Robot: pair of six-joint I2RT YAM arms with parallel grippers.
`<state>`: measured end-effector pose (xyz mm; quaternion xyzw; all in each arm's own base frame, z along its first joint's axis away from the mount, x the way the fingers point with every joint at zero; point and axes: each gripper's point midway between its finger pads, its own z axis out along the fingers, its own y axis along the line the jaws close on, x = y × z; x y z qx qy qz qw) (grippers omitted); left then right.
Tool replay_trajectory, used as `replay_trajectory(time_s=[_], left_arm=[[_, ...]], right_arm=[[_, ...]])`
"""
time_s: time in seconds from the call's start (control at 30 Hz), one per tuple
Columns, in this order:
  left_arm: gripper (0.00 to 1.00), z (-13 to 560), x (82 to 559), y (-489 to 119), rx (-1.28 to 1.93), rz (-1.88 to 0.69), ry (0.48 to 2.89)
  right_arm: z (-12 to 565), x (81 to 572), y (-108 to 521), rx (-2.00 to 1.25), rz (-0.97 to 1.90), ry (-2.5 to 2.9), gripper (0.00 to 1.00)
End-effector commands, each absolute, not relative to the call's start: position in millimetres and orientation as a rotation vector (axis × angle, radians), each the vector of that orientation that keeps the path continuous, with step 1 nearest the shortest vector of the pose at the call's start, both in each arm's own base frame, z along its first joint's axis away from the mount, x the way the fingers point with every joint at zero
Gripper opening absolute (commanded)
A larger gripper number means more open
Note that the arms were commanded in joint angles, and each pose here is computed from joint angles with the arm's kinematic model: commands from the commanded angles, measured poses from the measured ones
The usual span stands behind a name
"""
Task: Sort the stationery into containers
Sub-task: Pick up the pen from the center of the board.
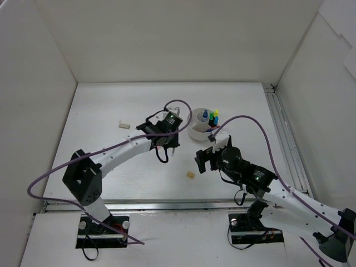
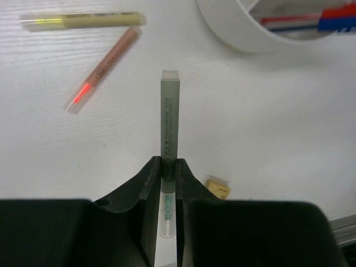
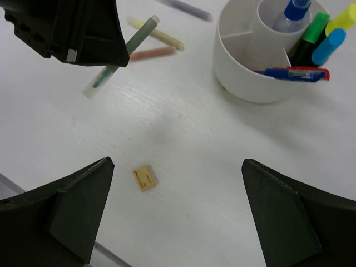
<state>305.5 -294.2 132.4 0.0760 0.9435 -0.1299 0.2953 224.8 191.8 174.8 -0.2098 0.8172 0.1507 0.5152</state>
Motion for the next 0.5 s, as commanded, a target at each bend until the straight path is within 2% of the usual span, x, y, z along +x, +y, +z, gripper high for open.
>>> replay_trajectory(time_s=[0.0, 0.03, 0.13, 0.27, 0.47], left_arm=[[0.00, 186, 317, -266, -0.315, -0.404, 2.402], [0.00, 191, 315, -271, -0.414, -0.486, 2.383], [0.00, 208, 311, -283, -0.581, -0.718, 2.285], [0.00, 223, 309, -284, -0.709, -0.844, 2.205], [0.00, 226, 298, -296, -0.832, -0.900, 2.198]], right_arm=[[230, 245, 215, -0.300, 0.512, 1.742, 0.98], [218, 244, 216, -0.276, 0.539, 1.740, 0.98], [235, 243, 233, -0.224, 0.685, 1.620, 0.98], [237, 243, 258, -0.319, 0.711, 1.605, 0.95], [231, 247, 293, -0.441, 0.735, 1.639, 0.95]])
